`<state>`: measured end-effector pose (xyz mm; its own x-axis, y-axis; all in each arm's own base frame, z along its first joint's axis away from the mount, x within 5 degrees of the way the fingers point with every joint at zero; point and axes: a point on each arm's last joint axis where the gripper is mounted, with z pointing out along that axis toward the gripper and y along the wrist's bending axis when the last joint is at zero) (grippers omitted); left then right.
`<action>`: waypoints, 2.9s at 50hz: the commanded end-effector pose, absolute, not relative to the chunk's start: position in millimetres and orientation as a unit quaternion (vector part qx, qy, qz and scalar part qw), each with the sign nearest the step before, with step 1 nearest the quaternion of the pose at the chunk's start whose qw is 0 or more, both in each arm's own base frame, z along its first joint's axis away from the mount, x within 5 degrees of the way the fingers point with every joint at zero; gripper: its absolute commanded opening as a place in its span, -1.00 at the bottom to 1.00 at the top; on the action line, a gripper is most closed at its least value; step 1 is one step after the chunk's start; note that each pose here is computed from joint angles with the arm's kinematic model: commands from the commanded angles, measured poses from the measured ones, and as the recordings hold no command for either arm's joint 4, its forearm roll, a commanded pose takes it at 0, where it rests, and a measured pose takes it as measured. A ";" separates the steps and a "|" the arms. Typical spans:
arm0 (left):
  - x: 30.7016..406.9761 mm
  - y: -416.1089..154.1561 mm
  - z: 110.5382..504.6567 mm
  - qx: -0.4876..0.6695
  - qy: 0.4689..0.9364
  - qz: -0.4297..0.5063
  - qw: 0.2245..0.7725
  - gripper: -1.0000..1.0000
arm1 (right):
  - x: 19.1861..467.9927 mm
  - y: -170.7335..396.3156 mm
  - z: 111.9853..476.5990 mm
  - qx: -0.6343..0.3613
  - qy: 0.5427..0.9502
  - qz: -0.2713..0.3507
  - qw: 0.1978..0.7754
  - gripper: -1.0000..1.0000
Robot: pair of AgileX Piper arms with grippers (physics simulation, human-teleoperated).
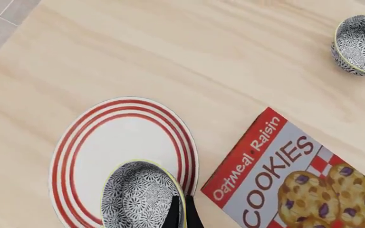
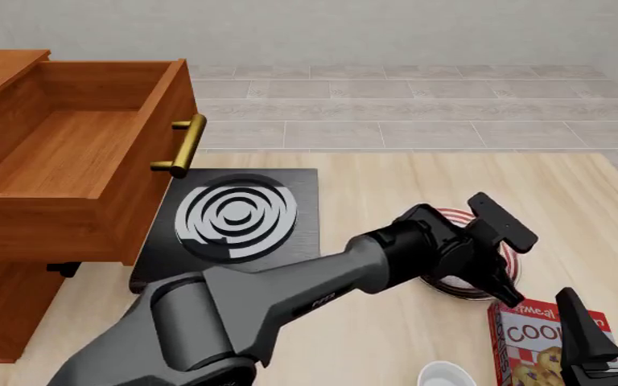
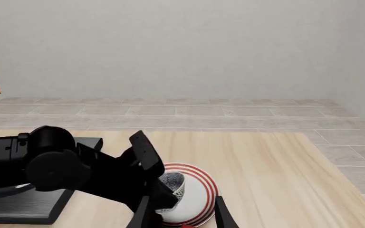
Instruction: Pick the akita bowl in the top layer of the wooden cabinet and place it on the plate.
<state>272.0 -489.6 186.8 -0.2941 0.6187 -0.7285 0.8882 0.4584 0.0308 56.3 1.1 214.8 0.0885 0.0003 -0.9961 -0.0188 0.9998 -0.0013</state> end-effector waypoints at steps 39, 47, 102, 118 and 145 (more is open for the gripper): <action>271.8 -492.0 192.4 0.433 0.806 -0.219 0.340 -1.00 | 56.3 1.0 214.8 -0.007 0.675 0.006 0.738 1.00; 274.2 -493.4 190.3 0.427 0.808 -0.222 0.340 -1.00 | 56.4 1.1 214.8 -0.007 0.675 0.007 0.738 1.00; 278.5 -491.0 181.8 0.399 0.815 -0.237 0.347 1.00 | 56.3 1.1 214.9 -0.007 0.675 0.007 0.738 1.00; 275.9 -490.9 187.6 0.400 0.812 -0.240 0.350 1.00 | 56.2 0.9 214.8 -0.003 0.676 0.008 0.737 1.00; 243.4 -491.4 237.8 0.393 0.799 -0.276 0.361 1.00 | 56.2 1.4 214.5 -0.012 0.675 0.005 0.737 1.00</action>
